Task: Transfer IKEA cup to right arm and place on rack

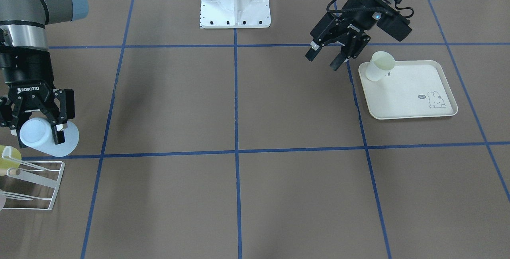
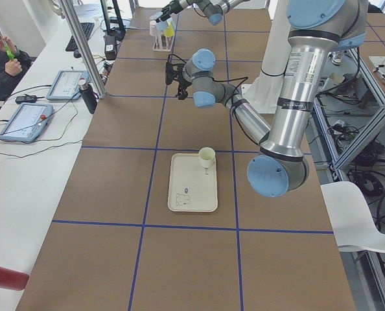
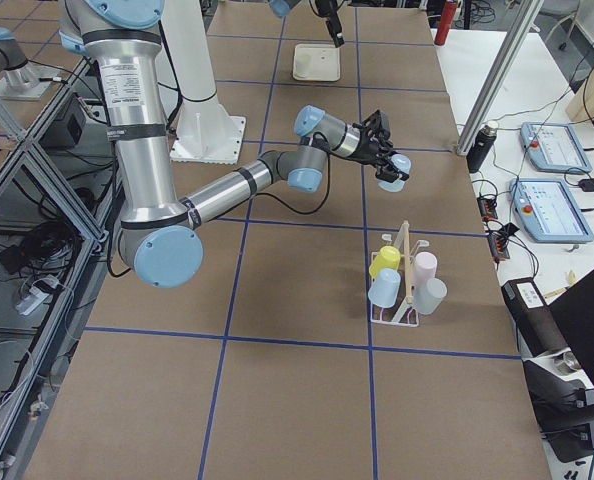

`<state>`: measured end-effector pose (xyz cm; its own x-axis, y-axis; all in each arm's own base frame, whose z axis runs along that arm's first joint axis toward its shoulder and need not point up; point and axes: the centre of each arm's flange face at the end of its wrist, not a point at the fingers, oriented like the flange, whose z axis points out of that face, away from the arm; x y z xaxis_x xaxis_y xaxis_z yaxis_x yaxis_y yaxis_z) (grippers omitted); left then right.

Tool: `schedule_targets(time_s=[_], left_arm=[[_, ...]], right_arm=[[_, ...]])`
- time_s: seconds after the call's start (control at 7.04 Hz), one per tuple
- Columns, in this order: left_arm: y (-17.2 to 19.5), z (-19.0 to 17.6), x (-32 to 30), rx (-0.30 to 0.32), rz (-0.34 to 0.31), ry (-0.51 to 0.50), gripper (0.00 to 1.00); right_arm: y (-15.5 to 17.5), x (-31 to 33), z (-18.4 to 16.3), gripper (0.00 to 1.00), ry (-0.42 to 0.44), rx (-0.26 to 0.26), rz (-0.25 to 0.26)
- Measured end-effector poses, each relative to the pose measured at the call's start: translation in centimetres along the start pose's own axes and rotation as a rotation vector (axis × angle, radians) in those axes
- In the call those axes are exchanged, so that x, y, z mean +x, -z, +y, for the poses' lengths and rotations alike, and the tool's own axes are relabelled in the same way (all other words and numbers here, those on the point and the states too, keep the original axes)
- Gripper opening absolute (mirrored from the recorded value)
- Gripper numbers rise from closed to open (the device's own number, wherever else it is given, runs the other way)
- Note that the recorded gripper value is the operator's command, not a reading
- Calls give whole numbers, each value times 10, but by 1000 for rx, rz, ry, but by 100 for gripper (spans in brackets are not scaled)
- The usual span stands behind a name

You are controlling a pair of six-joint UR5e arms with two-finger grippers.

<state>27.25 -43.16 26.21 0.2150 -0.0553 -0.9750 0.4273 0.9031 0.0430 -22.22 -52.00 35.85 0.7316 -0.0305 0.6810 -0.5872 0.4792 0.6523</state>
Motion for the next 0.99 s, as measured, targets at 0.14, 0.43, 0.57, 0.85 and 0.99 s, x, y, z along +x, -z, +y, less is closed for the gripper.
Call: schedule_targets(time_s=[0.14, 0.43, 0.57, 0.85, 0.99], left_arm=[[4, -4, -15, 4, -26, -29, 100], [9, -8, -38, 9, -68, -72, 100], [8, -8, -43, 1, -89, -76, 100], [6, -8, -49, -19, -123, -87, 100], [6, -8, -50, -22, -129, -91, 100]], right_arm=[[-2, 7, -2, 0, 28, 3, 23], [-7, 15, 0, 0, 59, -14, 79], [-9, 18, 1, 0, 70, -24, 98], [-11, 24, 3, 0, 87, -33, 124], [-12, 26, 5, 0, 92, -32, 135]])
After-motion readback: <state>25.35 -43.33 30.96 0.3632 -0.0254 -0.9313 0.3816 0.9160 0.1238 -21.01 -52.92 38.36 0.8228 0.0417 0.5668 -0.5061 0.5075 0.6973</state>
